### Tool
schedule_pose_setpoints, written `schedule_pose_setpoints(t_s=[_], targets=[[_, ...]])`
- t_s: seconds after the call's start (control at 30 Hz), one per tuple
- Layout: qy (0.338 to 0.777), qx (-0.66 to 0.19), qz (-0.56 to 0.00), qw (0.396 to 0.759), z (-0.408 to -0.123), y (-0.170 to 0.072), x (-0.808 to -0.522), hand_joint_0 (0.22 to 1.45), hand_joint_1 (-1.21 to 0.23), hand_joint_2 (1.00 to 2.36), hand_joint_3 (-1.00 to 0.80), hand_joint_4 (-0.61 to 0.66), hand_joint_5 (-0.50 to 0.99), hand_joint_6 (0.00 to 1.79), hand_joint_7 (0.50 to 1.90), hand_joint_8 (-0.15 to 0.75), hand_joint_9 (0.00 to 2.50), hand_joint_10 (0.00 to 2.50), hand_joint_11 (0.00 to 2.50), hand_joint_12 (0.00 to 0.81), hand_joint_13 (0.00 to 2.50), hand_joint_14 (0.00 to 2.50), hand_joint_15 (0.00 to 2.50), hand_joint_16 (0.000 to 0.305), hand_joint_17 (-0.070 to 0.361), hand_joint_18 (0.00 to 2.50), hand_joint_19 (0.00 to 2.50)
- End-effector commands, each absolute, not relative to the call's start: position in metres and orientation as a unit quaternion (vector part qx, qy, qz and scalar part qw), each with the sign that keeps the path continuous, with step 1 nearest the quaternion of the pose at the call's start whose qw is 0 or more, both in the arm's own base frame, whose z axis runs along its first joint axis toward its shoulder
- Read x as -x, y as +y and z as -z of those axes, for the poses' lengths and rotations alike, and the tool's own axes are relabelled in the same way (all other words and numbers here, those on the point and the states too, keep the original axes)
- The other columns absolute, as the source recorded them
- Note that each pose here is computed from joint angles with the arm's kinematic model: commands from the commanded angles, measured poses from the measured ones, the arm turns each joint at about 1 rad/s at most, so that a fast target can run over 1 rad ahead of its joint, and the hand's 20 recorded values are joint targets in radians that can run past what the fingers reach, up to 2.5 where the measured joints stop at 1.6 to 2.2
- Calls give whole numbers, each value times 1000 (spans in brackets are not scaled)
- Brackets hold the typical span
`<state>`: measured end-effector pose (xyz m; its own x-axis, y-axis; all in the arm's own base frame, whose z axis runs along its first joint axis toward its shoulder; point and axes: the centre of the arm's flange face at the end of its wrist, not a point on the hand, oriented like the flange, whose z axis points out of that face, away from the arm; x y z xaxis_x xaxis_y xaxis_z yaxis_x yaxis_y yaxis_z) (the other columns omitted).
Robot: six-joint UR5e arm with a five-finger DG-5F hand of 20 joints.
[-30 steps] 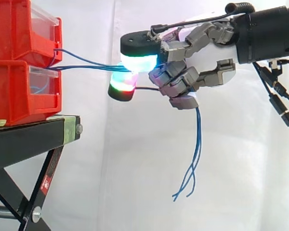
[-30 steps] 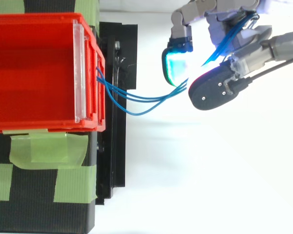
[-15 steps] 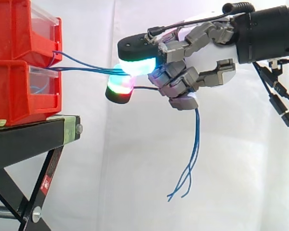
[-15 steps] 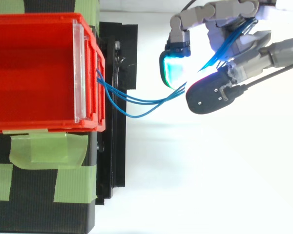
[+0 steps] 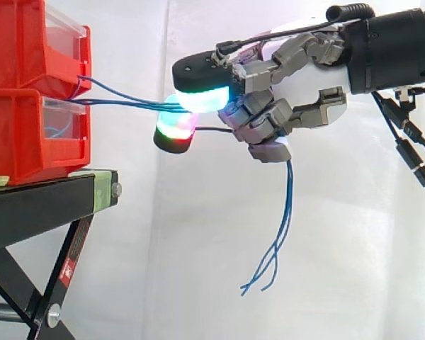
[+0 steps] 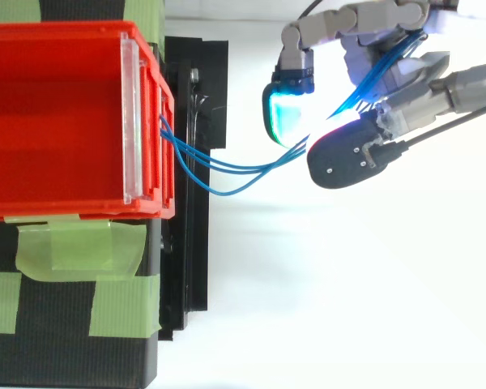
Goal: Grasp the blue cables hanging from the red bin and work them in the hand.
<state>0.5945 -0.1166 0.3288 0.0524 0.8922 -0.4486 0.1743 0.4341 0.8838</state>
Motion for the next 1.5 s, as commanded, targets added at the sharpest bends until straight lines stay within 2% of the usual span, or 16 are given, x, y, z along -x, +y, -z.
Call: schedule_pose_setpoints(t_s=[0.0,0.4,0.73,0.9,1.1,1.2,1.47], targets=[[615,-433,-309,582,-328,-116,-595,966,-630,1018,-539,162,204,147,1379,467,509,2500,2500,530,823,2500,2077,45,101,1229,1245],[614,-433,-309,583,-329,-117,-595,960,-594,1017,-593,182,199,132,1379,468,513,2500,2500,524,818,2500,2060,45,101,1231,1218],[614,-433,-310,583,-329,-117,-595,1041,-639,1022,-20,149,205,138,1369,470,504,2500,2500,535,809,2500,2056,44,100,1138,1072],[614,-434,-309,583,-329,-118,-595,1053,-661,1010,184,154,201,150,1355,474,489,2500,2500,533,814,2500,2028,48,108,1131,973],[613,-435,-308,583,-329,-120,-594,1069,-677,1016,319,156,195,149,1355,471,463,2500,2500,535,801,2500,2036,50,113,1101,896],[614,-434,-308,583,-328,-120,-594,1051,-673,1090,296,144,192,148,1350,466,452,2500,2500,535,796,2500,2033,51,115,1086,859],[614,-435,-306,582,-328,-121,-594,1052,-677,1108,280,126,160,160,1336,468,434,2500,2500,535,774,2500,2016,50,113,1053,846]])
